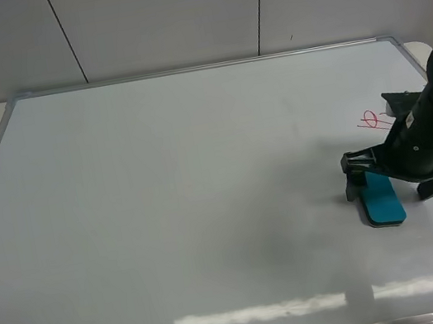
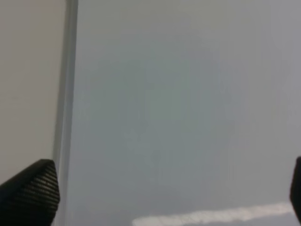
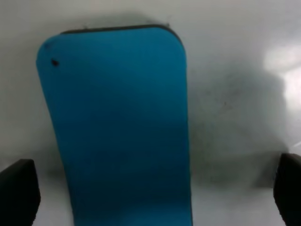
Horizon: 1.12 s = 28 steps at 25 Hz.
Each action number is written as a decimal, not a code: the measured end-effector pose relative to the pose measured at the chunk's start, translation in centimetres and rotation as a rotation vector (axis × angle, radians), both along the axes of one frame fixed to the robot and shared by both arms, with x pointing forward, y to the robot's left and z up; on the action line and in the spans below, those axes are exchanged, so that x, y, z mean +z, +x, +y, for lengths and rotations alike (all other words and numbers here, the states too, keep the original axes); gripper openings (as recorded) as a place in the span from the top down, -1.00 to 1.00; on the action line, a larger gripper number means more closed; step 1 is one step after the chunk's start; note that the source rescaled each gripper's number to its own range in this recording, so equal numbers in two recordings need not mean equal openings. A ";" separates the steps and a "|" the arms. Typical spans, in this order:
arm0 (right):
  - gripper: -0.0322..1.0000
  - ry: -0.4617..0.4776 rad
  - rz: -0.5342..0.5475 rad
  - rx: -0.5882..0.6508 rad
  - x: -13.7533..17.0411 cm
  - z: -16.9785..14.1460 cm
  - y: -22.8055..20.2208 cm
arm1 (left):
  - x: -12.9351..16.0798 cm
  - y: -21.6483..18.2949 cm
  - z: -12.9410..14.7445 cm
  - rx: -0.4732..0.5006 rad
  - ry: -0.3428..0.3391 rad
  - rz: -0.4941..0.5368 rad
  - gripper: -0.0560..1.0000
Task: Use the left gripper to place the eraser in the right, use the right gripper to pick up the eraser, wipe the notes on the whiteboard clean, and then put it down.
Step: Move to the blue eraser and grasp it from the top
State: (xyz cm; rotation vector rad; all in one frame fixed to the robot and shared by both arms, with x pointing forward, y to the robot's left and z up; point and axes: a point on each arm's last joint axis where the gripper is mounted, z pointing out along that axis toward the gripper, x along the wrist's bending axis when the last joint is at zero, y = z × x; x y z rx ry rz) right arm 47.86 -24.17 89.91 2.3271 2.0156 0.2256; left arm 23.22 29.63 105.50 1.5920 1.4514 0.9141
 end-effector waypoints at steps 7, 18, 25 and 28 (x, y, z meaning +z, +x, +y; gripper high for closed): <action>-1.00 0.007 -0.028 0.004 0.0 0.3 0.3 | 0.0 0.0 0.0 0.000 0.000 -0.001 -1.00; -1.00 0.006 -0.003 -0.003 0.0 0.2 0.1 | 0.0 0.0 0.0 0.000 0.000 -0.001 -1.00; -1.00 0.004 0.006 -0.006 -0.1 0.2 0.0 | 0.0 0.0 0.0 0.000 0.000 -0.001 -1.00; -0.99 0.004 0.007 -0.006 -0.1 0.2 0.0 | 0.0 0.0 0.0 0.000 0.000 -0.001 -1.00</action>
